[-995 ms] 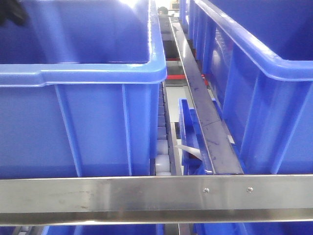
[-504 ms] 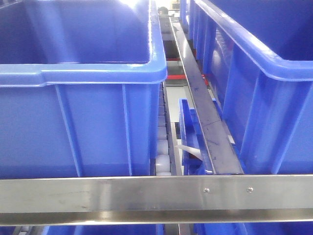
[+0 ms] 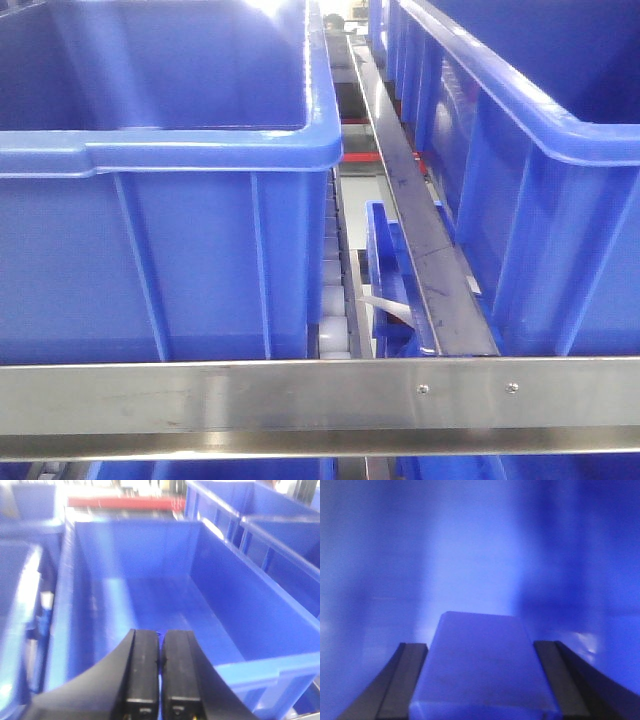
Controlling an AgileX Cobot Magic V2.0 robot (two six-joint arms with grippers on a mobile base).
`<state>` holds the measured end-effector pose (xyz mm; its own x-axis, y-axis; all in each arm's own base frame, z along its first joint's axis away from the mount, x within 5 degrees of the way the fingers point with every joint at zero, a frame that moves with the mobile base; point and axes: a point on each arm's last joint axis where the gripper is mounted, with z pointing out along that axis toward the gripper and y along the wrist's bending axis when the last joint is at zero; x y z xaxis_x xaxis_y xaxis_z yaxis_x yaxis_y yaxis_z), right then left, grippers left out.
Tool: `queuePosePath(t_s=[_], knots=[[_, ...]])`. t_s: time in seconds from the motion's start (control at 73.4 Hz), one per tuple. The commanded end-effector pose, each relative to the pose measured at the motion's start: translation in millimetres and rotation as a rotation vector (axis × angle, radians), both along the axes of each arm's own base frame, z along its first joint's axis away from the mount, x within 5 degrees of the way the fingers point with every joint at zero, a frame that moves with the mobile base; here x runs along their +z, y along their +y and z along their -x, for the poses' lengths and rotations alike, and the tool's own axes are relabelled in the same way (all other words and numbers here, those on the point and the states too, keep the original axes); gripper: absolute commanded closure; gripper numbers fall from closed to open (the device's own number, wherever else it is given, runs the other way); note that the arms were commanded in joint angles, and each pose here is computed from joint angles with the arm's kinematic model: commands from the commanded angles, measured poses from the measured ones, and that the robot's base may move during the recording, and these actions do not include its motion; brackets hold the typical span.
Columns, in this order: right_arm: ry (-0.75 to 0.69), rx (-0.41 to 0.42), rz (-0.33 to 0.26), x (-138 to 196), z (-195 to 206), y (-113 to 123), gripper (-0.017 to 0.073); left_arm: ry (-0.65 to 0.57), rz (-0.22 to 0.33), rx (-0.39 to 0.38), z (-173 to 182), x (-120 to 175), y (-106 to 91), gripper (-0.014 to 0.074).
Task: Pick and sort blue part to right shelf
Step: 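Lower the right gripper into the bin and release the blue part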
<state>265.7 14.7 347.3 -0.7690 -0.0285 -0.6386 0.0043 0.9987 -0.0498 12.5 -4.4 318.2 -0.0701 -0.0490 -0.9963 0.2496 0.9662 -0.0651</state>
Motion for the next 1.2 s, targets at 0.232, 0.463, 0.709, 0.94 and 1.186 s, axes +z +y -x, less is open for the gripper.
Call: queuePosePath(t_s=[0.232,0.463,0.709,0.94,1.186], knots=[[-0.025,0.039,0.059,-44,-68,-8,0.0347,-0.058,0.024,0.007,10,8,3.2,0.0461],[0.005,0.057,0.06,-81,-95,-6,0.0347,-0.058,0.024,0.007,10,8,3.2,0.0461],[0.012,0.061,0.064,-89,-100,-6,0.0146,-0.057,0.026,0.006,10,8,3.1,0.0461],[0.026,0.059,0.065,-88,-98,-6,-0.0042,-0.056,0.027,0.005,10,7,3.0,0.0461],[-0.043,0.043,0.049,-46,-73,-7,-0.0015,-0.056,0.027,0.005,10,7,3.0,0.0461]])
